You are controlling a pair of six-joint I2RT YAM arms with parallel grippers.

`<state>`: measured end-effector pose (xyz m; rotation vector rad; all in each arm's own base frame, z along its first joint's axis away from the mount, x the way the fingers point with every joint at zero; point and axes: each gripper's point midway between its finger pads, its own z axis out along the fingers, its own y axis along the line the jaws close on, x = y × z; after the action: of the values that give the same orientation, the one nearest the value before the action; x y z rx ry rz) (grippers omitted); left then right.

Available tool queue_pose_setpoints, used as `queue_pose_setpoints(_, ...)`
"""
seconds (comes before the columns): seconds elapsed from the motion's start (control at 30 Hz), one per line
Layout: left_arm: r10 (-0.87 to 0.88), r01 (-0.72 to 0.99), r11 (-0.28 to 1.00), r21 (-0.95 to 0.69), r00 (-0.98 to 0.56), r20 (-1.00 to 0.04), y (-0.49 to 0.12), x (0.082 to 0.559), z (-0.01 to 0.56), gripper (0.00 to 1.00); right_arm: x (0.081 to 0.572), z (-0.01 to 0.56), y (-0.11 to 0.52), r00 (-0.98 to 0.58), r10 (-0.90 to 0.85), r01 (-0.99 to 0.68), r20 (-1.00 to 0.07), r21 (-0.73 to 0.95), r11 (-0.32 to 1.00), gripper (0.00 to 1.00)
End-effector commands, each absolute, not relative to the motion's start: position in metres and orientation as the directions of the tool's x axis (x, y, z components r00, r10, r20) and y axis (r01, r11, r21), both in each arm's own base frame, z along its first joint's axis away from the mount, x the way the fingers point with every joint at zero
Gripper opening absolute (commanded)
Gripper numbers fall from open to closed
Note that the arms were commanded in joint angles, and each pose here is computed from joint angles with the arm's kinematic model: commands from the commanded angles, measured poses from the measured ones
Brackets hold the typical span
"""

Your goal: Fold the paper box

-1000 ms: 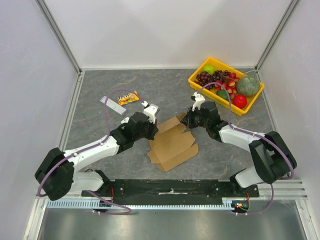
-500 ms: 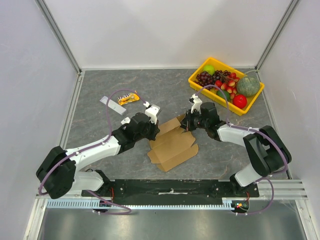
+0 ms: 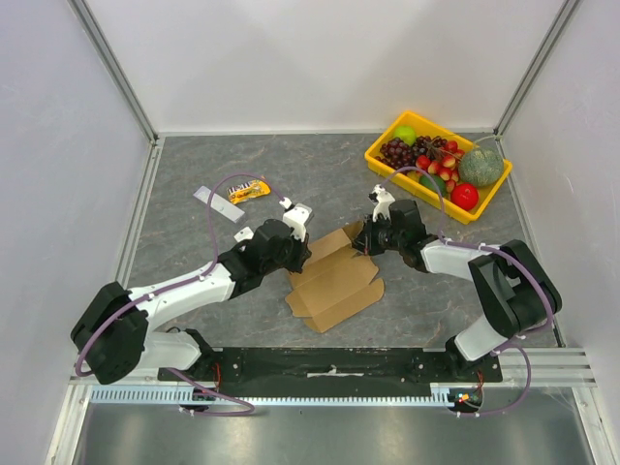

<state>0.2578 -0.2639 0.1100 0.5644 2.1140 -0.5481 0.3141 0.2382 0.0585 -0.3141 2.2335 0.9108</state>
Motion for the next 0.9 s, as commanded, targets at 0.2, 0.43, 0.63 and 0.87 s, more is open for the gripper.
queue_pose_setpoints(0.2,0.173,0.560,0.804,-0.202,-0.545,-0.821,-0.269,0.258,0.108,0.02,0.343,0.052,0.198,-0.659,-0.061,-0.397,-0.750,0.278,0.875,0.00)
queue_pose_setpoints(0.43,0.174,0.562,0.802,-0.200,-0.542,-0.822,-0.271,0.259,0.109,0.02,0.348,0.044,0.188,-0.657,-0.068,-0.363,-0.751,0.236,0.901,0.00)
queue_pose_setpoints(0.63,0.176,0.561,0.804,-0.199,-0.544,-0.821,-0.270,0.259,0.108,0.02,0.346,0.037,0.197,-0.670,-0.077,-0.391,-0.738,0.263,0.882,0.00)
queue_pose_setpoints(0.87,0.176,0.560,0.804,-0.200,-0.545,-0.820,-0.271,0.259,0.108,0.02,0.341,0.033,0.210,-0.681,-0.074,-0.434,-0.728,0.320,0.842,0.00)
